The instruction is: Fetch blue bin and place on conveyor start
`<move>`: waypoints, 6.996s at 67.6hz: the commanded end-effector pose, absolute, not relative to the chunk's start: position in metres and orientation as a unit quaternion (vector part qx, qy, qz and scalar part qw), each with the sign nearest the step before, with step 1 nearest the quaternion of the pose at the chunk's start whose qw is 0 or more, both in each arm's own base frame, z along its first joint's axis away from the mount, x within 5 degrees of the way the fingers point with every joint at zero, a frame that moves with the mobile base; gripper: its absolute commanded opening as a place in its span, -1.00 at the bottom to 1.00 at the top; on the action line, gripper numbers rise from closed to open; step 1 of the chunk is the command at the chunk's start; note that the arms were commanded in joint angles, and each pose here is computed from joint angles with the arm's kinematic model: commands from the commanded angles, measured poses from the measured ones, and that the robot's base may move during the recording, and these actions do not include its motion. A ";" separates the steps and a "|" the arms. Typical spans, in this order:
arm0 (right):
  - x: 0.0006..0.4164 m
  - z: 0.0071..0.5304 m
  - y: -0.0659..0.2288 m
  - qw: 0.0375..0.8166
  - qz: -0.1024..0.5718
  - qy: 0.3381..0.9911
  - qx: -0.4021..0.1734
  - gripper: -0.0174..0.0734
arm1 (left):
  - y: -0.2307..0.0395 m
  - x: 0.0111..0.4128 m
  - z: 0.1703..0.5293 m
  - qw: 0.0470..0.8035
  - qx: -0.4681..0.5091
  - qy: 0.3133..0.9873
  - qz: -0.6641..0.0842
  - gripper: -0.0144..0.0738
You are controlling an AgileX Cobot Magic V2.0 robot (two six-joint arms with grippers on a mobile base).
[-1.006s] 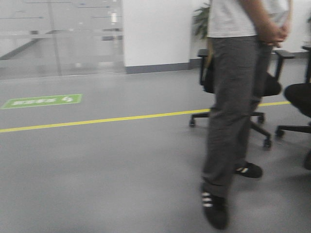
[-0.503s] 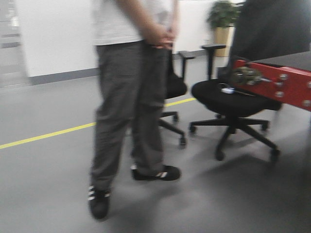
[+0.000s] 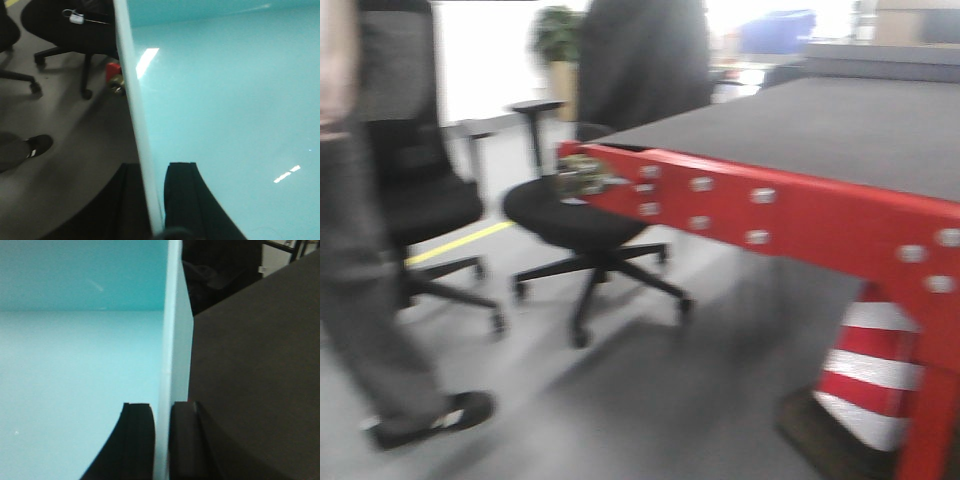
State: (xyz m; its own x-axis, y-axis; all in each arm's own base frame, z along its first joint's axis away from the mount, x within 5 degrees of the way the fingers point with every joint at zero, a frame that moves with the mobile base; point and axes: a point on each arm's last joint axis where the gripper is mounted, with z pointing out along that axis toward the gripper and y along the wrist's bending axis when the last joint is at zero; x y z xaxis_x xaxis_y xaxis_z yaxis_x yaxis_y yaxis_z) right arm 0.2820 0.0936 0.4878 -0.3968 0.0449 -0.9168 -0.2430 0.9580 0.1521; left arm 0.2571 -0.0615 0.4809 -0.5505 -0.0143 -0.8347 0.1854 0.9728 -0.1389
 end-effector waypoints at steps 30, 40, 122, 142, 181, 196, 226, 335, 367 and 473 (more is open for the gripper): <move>0.278 0.502 0.091 0.585 0.140 0.796 -0.058 -0.95 | -0.060 0.254 0.488 0.489 0.053 0.865 -0.104 -0.93; 0.278 0.502 0.091 0.585 0.140 0.796 -0.058 -0.95 | -0.060 0.254 0.488 0.489 0.053 0.865 -0.104 -0.93; 0.278 0.502 0.091 0.585 0.140 0.796 -0.058 -0.95 | -0.060 0.254 0.488 0.489 0.053 0.865 -0.102 -0.93; 0.278 0.502 0.091 0.585 0.140 0.796 -0.058 -0.95 | -0.060 0.254 0.488 0.489 0.053 0.865 -0.102 -0.93; 0.278 0.502 0.091 0.585 0.140 0.796 -0.058 -0.95 | -0.060 0.254 0.488 0.489 0.053 0.865 -0.102 -0.93; 0.278 0.502 0.091 0.585 0.140 0.796 -0.058 -0.95 | -0.060 0.254 0.488 0.489 0.053 0.865 -0.102 -0.93; 0.276 0.499 0.092 0.569 0.146 0.807 -0.056 -0.95 | -0.061 0.256 0.492 0.514 0.052 0.850 -0.106 -0.93; 0.335 0.336 0.106 0.314 0.062 0.945 -0.069 0.10 | -0.064 0.299 0.349 0.354 0.061 0.932 -0.052 0.21; 0.277 0.380 0.019 0.405 0.018 0.914 0.029 -0.97 | 0.005 0.204 0.371 0.475 -0.022 0.879 0.014 -0.92; 0.080 0.335 0.005 0.728 0.032 0.685 -0.014 -0.97 | 0.006 0.049 0.322 0.684 -0.009 0.728 0.042 -0.92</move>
